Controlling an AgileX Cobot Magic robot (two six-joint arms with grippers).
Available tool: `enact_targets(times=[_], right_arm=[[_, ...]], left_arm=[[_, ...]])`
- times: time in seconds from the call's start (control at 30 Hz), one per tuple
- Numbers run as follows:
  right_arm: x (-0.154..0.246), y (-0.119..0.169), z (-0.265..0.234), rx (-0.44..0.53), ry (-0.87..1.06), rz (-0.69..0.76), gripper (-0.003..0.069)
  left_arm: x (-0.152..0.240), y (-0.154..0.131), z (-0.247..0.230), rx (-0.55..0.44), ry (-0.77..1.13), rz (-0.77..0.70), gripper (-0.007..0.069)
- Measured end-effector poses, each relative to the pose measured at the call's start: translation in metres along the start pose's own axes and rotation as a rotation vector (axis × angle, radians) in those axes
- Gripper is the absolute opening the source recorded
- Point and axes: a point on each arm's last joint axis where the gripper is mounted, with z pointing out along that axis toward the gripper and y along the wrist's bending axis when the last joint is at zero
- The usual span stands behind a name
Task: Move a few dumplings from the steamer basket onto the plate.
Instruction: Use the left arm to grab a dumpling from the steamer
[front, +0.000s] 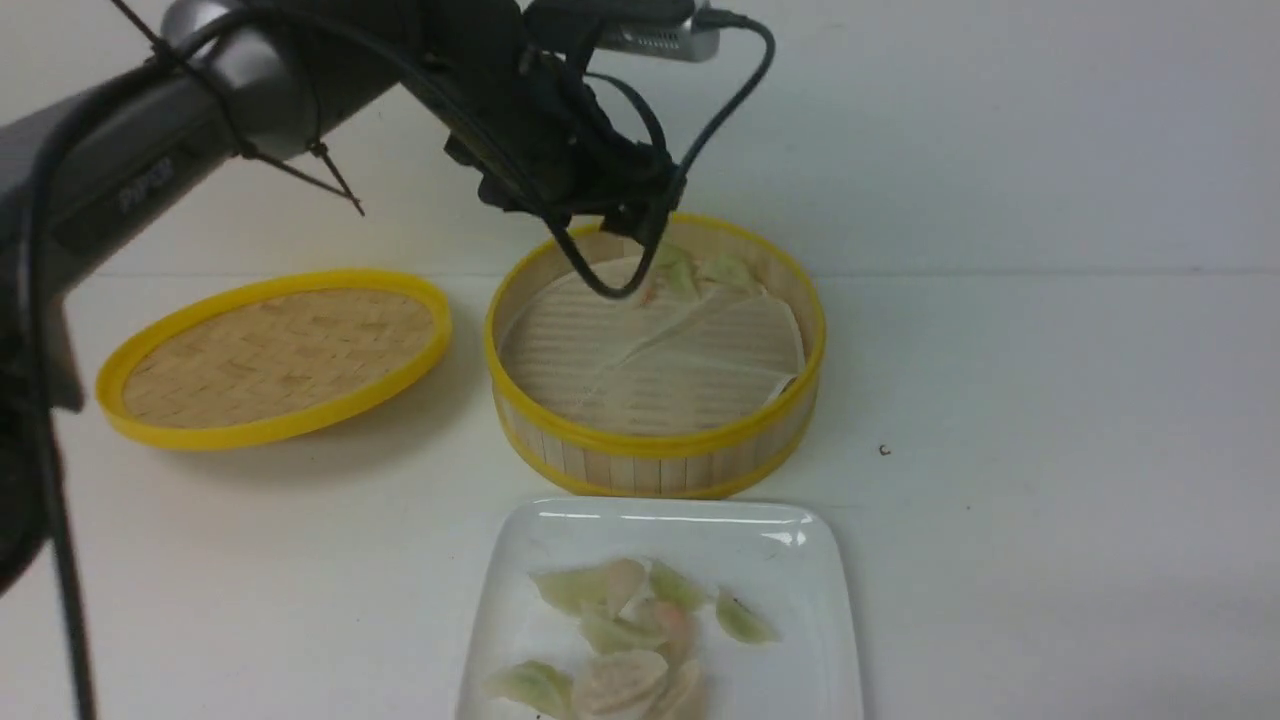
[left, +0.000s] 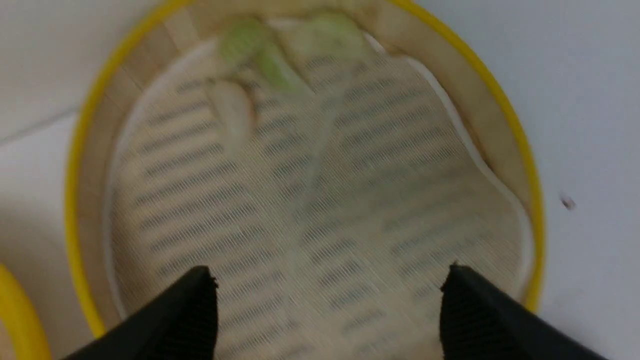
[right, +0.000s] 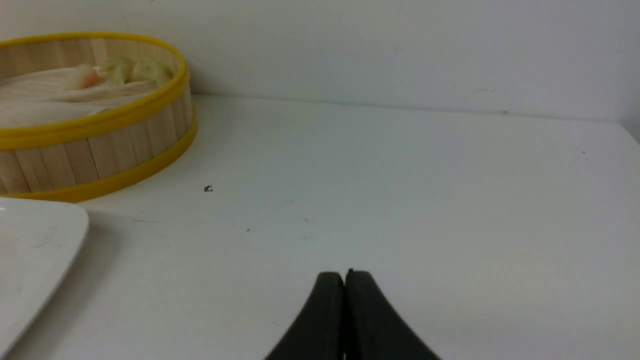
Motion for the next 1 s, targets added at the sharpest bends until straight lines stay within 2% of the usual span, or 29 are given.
enact_targets(times=[0.1,0.23,0.47,0.6,0.7,0.73,0.8,0.87,1.0], right_arm=[[0.0,0.0,0.0,0.0,0.0,0.0,-0.0013],[0.0,0.0,0.0,0.0,0.0,0.0,-0.0013],[0.0,0.0,0.0,0.0,0.0,0.0,-0.0013],[0.0,0.0,0.0,0.0,0.0,0.0,-0.0013],[0.0,0.0,0.0,0.0,0.0,0.0,-0.0013],[0.0,0.0,0.0,0.0,0.0,0.0,-0.0013],[0.0,0.0,0.0,0.0,0.0,0.0,-0.0013],[0.0,0.0,0.0,0.0,0.0,0.0,-0.0013],[0.0,0.0,0.0,0.0,0.0,0.0,-0.0013]], left_arm=[[-0.008,0.013,0.041,-0.02,-0.008,0.004,0.0529],[-0.003,0.023,0.096,-0.062,0.01,0.086,0.0529],[0.018,0.037,0.154,-0.114,0.02,0.144,0.0529],[0.021,0.038,0.164,-0.118,0.0,0.147,0.0529],[0.02,0.039,0.168,-0.12,-0.021,0.146,0.0472],[0.021,0.039,0.169,-0.119,-0.019,0.143,0.04],[0.022,0.038,0.169,-0.114,-0.01,0.139,0.0313],[0.021,0.035,0.161,-0.111,0.024,0.143,0.016],[0.013,0.029,0.123,-0.108,0.118,0.146,0.0175]])
